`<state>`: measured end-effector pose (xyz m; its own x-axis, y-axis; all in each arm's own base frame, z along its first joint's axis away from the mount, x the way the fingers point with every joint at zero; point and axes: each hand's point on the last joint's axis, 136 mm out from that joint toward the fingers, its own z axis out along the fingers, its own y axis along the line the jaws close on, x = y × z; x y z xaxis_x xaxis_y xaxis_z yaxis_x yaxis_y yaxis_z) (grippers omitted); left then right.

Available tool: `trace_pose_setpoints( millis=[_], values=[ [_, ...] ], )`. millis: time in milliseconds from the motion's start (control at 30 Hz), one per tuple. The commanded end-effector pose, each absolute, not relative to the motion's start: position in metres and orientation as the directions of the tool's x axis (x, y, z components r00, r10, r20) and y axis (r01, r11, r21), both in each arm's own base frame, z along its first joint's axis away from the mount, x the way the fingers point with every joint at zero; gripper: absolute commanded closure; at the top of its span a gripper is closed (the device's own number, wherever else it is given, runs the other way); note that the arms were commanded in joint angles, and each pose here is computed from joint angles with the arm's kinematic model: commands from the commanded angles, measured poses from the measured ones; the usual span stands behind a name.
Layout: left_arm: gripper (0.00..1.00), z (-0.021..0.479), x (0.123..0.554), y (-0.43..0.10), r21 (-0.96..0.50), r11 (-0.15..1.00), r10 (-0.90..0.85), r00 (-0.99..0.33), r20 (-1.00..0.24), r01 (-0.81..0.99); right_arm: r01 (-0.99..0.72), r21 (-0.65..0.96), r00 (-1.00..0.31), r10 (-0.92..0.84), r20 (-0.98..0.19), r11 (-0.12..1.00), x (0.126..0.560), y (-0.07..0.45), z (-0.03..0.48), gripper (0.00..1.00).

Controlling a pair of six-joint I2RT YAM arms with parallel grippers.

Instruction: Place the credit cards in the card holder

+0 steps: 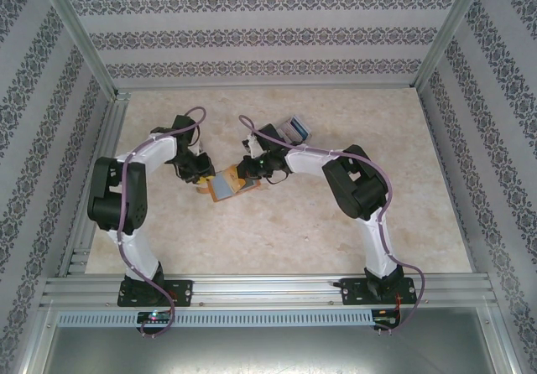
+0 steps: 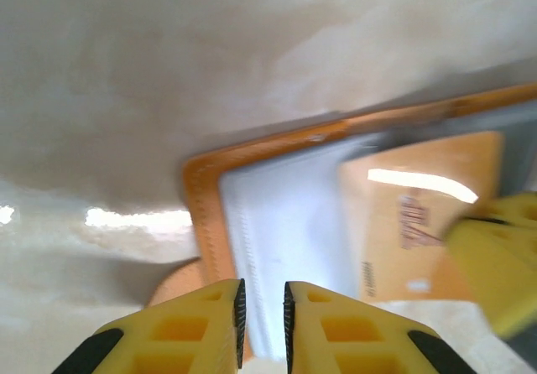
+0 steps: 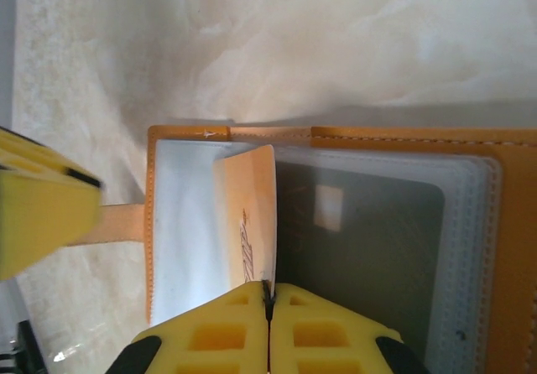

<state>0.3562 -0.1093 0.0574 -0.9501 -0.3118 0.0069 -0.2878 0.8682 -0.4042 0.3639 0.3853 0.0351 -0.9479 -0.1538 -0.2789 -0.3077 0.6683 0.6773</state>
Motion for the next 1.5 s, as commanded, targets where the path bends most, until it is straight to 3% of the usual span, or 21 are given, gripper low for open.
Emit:
trace_pose_setpoints(
  millis=[0,233,700,967,1233,1467],
  values=[
    [0.78,0.093,0.36,-0.124,-0.474,0.838,-0.314,-0.949,-0.01,-0.272,-0.28,0.56,-0.959,-0.206,-0.192,0.78,0.345,0.361,-0.007,0.93],
    [0.82,0.11,0.362,-0.155,-0.579,0.768,-0.318,-0.948,0.026,-0.274,-0.272,0.558,-0.961,-0.196,-0.193,0.784,0.346,0.36,-0.006,0.92],
    [0.92,0.022,0.329,-0.16,-0.551,0.721,-0.365,-0.906,0.214,-0.42,-0.224,0.651,-0.974,-0.142,-0.177,0.726,0.353,0.376,0.006,0.92],
    [0.97,0.006,0.31,-0.136,-0.424,0.807,-0.359,-0.911,0.201,-0.411,-0.224,0.658,-0.974,-0.136,-0.183,0.719,0.352,0.377,0.015,0.92],
    [0.99,0.007,0.3,-0.124,-0.368,0.841,-0.356,-0.917,0.178,-0.398,-0.154,0.754,-0.986,-0.049,-0.159,0.639,0.367,0.383,0.024,0.92],
    [0.98,0.01,0.298,-0.117,-0.333,0.863,-0.347,-0.924,0.159,-0.381,-0.134,0.747,-0.99,-0.05,-0.135,0.651,0.365,0.387,0.008,0.92]
  ],
)
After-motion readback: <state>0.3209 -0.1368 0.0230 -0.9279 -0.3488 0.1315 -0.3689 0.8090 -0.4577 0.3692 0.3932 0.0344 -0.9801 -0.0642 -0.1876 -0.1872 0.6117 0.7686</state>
